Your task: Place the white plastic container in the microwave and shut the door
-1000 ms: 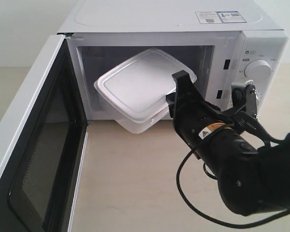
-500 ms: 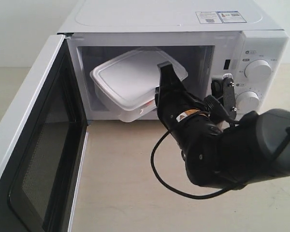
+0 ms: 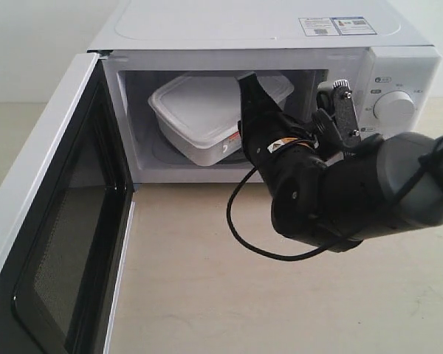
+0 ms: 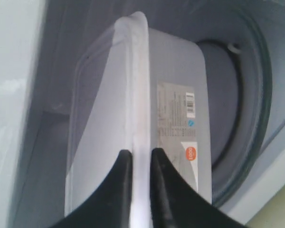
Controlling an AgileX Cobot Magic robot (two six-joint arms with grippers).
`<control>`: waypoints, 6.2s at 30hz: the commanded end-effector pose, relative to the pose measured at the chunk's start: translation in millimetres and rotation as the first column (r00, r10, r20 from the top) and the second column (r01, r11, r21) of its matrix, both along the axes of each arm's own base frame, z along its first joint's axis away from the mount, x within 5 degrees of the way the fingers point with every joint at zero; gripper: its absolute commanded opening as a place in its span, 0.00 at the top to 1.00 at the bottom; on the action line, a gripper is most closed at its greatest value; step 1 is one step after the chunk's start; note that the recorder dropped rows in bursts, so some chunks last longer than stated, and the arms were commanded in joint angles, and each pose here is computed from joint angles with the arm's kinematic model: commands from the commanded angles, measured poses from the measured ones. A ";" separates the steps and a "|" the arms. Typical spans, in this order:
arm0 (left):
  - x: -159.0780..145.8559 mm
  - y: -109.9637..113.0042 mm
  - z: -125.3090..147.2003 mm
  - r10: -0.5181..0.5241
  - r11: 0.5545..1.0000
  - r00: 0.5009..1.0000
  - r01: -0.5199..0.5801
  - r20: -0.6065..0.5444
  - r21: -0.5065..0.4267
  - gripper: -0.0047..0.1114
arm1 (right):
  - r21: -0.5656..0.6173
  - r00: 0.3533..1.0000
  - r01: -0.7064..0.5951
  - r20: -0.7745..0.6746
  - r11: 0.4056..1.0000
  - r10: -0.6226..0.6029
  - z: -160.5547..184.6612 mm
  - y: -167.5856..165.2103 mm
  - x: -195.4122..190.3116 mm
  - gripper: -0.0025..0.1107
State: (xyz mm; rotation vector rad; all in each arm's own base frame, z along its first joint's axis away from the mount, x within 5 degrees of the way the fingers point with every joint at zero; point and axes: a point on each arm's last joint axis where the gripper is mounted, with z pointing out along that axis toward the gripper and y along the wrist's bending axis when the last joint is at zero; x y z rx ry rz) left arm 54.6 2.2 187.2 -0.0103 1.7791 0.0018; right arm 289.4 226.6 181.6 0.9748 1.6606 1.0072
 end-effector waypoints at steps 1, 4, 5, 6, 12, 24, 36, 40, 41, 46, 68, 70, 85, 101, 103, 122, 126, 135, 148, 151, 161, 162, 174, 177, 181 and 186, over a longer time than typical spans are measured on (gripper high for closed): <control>0.0 0.0 -0.3 0.004 1.000 1.000 -0.004 0.005 -0.015 0.92 | -0.022 1.000 0.002 0.008 1.000 -0.001 -5.1 4.6 7.8 0.98; 0.0 0.0 -0.3 0.004 1.000 1.000 -0.004 0.005 -0.015 0.92 | -0.015 1.000 -0.001 0.007 1.000 0.001 -6.9 10.4 13.0 0.98; 0.0 0.0 -0.3 0.004 1.000 1.000 -0.004 0.005 -0.015 0.92 | -0.015 1.000 -0.001 0.010 1.000 0.001 -7.5 12.5 15.0 0.98; 0.0 0.0 -0.3 0.004 1.000 1.000 -0.004 0.005 -0.015 0.92 | -0.010 1.000 0.002 0.015 1.000 -0.001 -6.6 13.8 17.5 0.98; 0.0 0.0 -0.3 0.004 1.000 1.000 -0.004 0.005 -0.015 0.92 | -0.001 1.000 0.023 0.001 1.000 -0.023 -11.3 14.2 27.7 0.98; 0.0 0.0 -0.3 0.004 1.000 1.000 -0.004 0.005 -0.015 0.92 | 0.020 0.998 0.070 0.000 0.997 -0.070 -7.3 5.3 39.1 0.98; 0.0 0.0 -0.3 0.004 1.000 1.000 -0.004 0.005 -0.015 0.92 | 0.030 0.997 0.076 -0.013 0.997 -0.076 -16.9 10.3 45.0 0.98; 0.0 0.0 -0.3 0.004 1.000 1.000 -0.004 0.005 -0.015 0.92 | 0.025 0.997 0.074 -0.017 0.997 -0.073 -19.7 10.7 45.2 0.98; 0.0 0.0 -0.3 0.004 1.000 1.000 -0.004 0.005 -0.015 0.92 | 0.025 0.997 0.074 -0.017 0.997 -0.073 -19.7 10.7 45.2 0.98; 0.0 0.0 -0.3 0.004 1.000 1.000 -0.004 0.005 -0.015 0.92 | 0.024 0.997 0.069 -0.021 0.997 -0.069 -20.1 11.2 45.1 0.94; 0.0 0.0 -0.3 0.004 1.000 1.000 -0.004 0.005 -0.015 0.92 | 0.025 1.000 -0.024 -0.005 0.999 0.024 -10.3 18.1 10.4 0.49; 0.0 0.0 -0.3 0.004 1.000 1.000 -0.004 0.005 -0.015 0.92 | -0.001 0.999 -0.049 -0.004 0.999 0.049 -12.9 8.9 -1.3 0.49; 0.0 0.0 -0.3 0.004 1.000 1.000 -0.004 0.005 -0.015 0.92 | -0.583 0.701 -0.627 -0.133 0.516 0.701 -20.4 -1.0 -76.0 0.50; 0.0 0.0 -0.3 0.004 1.000 1.000 -0.004 0.005 -0.015 0.92 | -0.902 0.735 -0.261 0.044 0.344 0.676 -12.3 -5.5 -57.2 0.98; 0.0 0.0 -0.3 0.004 1.000 1.000 -0.004 0.005 -0.015 0.92 | -0.908 0.736 -0.274 0.014 0.317 0.676 -24.1 0.0 -51.6 0.98; 0.0 0.0 -0.3 0.004 1.000 1.000 -0.004 0.005 -0.015 0.92 | -0.896 0.778 -0.254 0.036 0.366 0.628 -45.5 32.4 -11.0 0.98; 0.0 0.0 -0.3 0.004 1.000 1.000 -0.004 0.005 -0.015 0.92 | -0.888 0.796 -0.244 0.047 0.391 0.604 -44.5 35.3 -0.5 0.98; 0.0 0.0 -0.3 0.004 1.000 1.000 -0.004 0.005 -0.015 0.92 | -0.911 0.827 -0.206 0.034 0.358 0.562 -46.6 31.5 5.3 0.98; 0.0 0.0 -0.3 0.004 1.000 1.000 -0.004 0.005 -0.015 0.92 | -0.888 0.841 -0.239 0.014 0.393 0.541 -51.3 50.1 27.8 0.98; 0.0 0.0 -0.3 0.004 1.000 1.000 -0.004 0.005 -0.015 0.92 | -0.888 0.838 -0.246 0.007 0.389 0.546 -56.5 57.9 34.8 0.98; 0.0 -0.1 -0.2 0.004 1.000 1.000 -0.004 0.006 -0.015 0.92 | -0.875 0.869 -0.218 0.028 0.432 0.495 -56.3 54.0 57.4 0.98; 0.0 -0.1 -0.2 0.004 1.000 1.000 -0.004 0.006 -0.015 0.92 | -0.875 0.872 -0.216 0.027 0.433 0.489 -56.4 51.6 59.3 0.98; 0.0 -0.1 -0.1 0.004 1.000 1.000 -0.004 0.007 -0.015 0.92 | -0.853 0.857 -0.291 -0.031 0.433 0.514 -57.9 55.1 47.9 0.98; 0.0 -0.1 -0.1 0.004 1.000 1.000 -0.004 0.007 -0.015 0.92 | -0.856 0.852 -0.290 -0.027 0.429 0.522 -52.6 54.2 41.6 0.98; 0.0 0.0 -0.1 0.004 1.000 1.000 -0.004 0.008 -0.013 0.92 | -0.851 0.838 -0.319 -0.047 0.418 0.544 -46.9 52.1 26.2 0.98; 0.0 0.0 -0.1 0.004 1.000 1.000 -0.004 0.008 -0.013 0.92 | -0.846 0.825 -0.341 -0.060 0.410 0.562 -40.6 42.9 -3.3 0.98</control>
